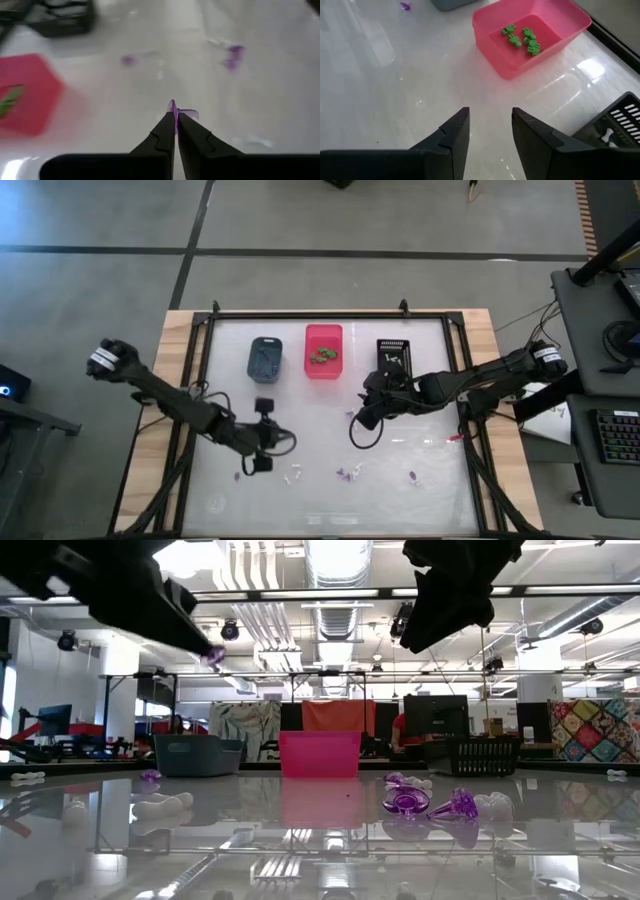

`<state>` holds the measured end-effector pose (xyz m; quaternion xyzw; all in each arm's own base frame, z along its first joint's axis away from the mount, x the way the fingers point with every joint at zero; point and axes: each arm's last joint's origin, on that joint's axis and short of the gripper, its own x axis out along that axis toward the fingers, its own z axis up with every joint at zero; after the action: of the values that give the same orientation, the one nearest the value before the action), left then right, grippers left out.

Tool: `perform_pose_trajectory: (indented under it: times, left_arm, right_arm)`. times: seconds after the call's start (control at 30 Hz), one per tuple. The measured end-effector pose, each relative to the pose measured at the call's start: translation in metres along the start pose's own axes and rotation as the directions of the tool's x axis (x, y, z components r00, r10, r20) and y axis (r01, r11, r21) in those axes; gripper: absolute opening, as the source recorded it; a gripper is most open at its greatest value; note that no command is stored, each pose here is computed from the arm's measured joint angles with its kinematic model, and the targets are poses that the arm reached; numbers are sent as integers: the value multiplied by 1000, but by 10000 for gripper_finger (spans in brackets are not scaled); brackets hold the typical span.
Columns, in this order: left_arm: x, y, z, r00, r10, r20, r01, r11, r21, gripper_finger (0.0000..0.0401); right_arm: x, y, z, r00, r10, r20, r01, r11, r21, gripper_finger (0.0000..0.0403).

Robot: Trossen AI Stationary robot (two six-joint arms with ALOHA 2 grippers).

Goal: Sort Halloween decoration
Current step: Put the purple witch hat toy into the blue bin

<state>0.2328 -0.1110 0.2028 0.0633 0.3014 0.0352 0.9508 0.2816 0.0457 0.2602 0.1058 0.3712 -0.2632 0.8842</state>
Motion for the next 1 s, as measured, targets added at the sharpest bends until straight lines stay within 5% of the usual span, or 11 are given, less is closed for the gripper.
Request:
perform_pose_trajectory:
  times: [0.2, 0.47, 0.73, 1.0]
  left_arm:
    - [-27, 39, 5, 975, 224, -6, -224, 974, -30, 0]
    - [-41, 110, -4, 867, 469, -170, -492, 859, -138, 0]
    - [-27, 167, -25, 815, 419, -399, -517, 838, -175, 0]
    - [-9, 190, -41, 741, 419, -524, -561, 816, -141, 0]
  right_arm:
    - [1, 0, -1, 1000, -2, 0, 2, 1000, 1, 137]
    - [6, -2, -6, 1000, -26, 12, 26, 1000, -2, 137]
    - [10, -5, -3, 993, -83, 82, 86, 996, -23, 137]
    - [10, -4, 2, 991, -62, 116, 71, 995, -72, 137]
